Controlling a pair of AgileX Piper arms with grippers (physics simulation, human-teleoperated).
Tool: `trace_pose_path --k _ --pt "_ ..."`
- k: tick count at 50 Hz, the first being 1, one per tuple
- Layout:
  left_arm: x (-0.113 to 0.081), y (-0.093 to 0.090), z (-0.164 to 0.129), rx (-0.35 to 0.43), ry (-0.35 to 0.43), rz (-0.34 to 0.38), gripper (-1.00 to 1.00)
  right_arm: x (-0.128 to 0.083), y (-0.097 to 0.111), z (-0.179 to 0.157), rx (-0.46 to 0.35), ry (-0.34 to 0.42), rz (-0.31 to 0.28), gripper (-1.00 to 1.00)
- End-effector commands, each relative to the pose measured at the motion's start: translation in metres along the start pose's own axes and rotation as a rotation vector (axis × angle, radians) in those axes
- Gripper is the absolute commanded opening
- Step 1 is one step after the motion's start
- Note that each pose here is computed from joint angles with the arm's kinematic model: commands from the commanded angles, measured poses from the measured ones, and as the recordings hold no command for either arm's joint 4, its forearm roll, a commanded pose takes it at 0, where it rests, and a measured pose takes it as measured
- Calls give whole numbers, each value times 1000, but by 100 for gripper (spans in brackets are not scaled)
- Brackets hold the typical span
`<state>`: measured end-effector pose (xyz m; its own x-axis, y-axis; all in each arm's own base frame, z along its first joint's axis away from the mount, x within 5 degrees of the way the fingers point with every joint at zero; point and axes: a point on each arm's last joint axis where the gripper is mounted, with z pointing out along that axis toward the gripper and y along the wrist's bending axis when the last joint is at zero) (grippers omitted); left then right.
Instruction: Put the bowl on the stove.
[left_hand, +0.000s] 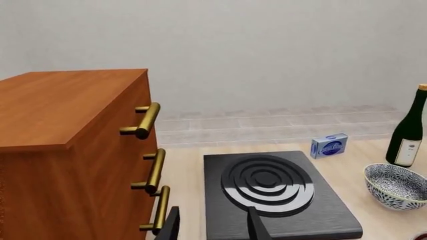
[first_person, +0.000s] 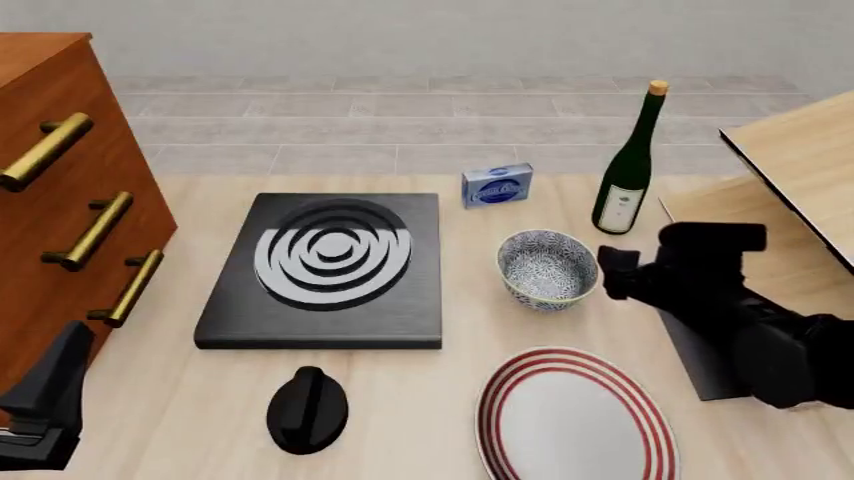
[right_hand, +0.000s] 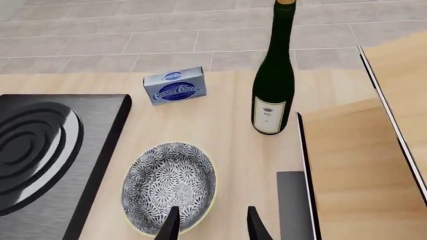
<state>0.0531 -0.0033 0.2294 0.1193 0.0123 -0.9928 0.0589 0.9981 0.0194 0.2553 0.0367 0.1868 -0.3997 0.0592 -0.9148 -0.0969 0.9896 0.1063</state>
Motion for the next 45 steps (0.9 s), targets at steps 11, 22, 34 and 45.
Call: trace_pose_path --k 11,22,34,45 --pt "0 0 0 -2 1 0 100 7 3 25 -5 57 8 100" --pt "1 0 0 0 2 -2 100 7 3 34 -5 67 11 100" --pt "1 0 0 -3 3 -3 100 12 4 44 -5 80 7 100" --pt "2 0 0 -4 2 -2 100 18 4 51 -7 92 8 100"
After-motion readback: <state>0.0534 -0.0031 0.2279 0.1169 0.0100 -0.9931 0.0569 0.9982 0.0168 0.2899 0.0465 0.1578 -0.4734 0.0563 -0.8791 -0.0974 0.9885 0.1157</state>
